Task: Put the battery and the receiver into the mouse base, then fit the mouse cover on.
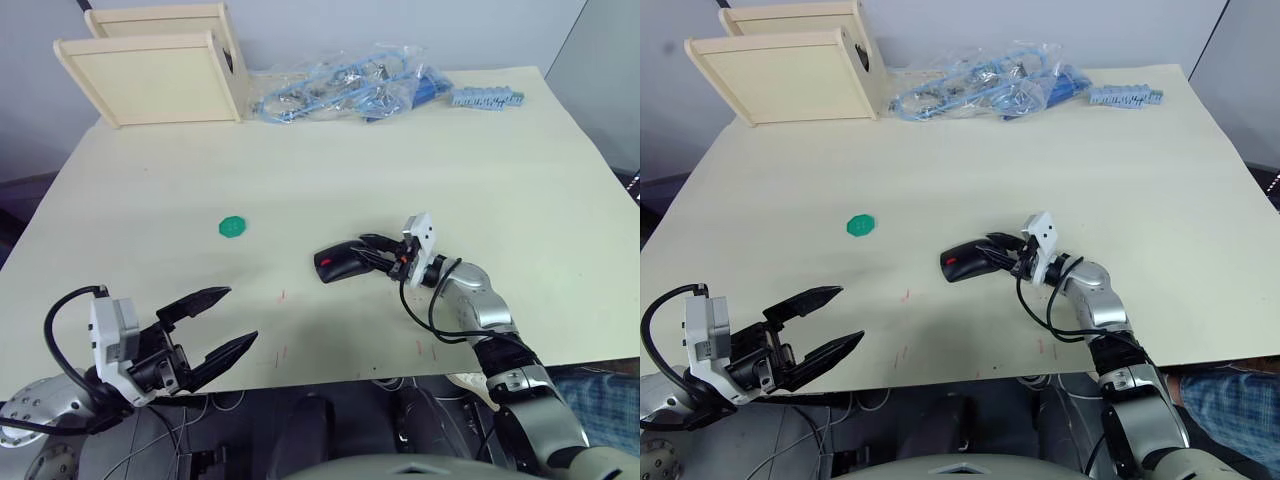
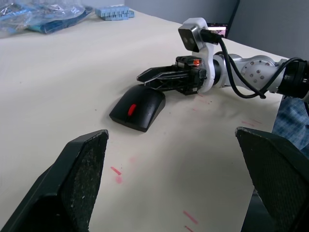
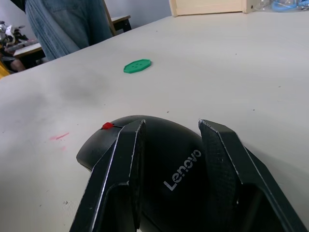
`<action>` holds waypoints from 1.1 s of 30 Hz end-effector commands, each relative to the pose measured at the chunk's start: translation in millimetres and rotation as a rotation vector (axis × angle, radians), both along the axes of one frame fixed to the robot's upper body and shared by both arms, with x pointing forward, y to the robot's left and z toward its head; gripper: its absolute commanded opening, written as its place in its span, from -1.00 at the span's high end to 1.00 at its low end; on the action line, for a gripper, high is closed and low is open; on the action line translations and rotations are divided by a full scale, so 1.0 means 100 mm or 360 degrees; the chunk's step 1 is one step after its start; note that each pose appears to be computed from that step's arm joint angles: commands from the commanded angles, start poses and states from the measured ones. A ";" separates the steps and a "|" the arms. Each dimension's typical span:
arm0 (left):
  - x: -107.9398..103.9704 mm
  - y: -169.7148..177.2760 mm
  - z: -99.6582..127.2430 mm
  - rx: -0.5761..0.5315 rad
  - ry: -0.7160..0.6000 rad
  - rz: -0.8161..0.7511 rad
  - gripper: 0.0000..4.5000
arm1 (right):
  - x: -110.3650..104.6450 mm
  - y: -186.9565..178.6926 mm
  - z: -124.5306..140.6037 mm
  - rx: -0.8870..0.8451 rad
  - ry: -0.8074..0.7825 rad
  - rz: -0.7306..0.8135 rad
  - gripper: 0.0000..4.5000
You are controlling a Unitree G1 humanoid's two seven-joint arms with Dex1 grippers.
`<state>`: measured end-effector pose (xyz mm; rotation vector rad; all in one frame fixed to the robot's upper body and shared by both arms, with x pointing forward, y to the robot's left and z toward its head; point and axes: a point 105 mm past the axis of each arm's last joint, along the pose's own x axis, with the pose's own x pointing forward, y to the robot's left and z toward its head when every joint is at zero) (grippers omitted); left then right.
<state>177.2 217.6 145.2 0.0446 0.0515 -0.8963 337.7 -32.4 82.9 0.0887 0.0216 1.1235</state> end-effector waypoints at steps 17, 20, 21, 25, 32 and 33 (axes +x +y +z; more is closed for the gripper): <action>0.10 0.18 -0.02 -0.0144 0.0030 0.0309 -1.00 | -0.17 -0.73 0.55 0.0184 -0.0101 -0.0115 0.19; 0.15 0.27 -0.12 -0.0156 0.0100 0.0453 -1.00 | -0.34 -1.26 0.52 0.0006 -0.0165 -0.0217 -0.19; 0.15 0.29 -0.15 -0.0146 0.0117 0.0480 -1.00 | -0.40 -1.40 0.50 -0.0050 -0.0173 -0.0239 -0.42; 0.11 0.32 -0.24 -0.0106 0.0168 0.0510 -1.00 | -0.61 -1.77 0.40 -0.0232 -0.0169 -0.0292 -0.95; 0.03 0.41 -0.36 -0.0072 0.0230 0.0598 -1.00 | -0.87 -2.12 0.29 -0.0346 -0.0118 -0.0398 -0.95; 0.02 0.43 -0.38 -0.0075 0.0242 0.0615 -1.00 | -0.91 -2.17 0.28 -0.0359 -0.0107 -0.0419 -0.95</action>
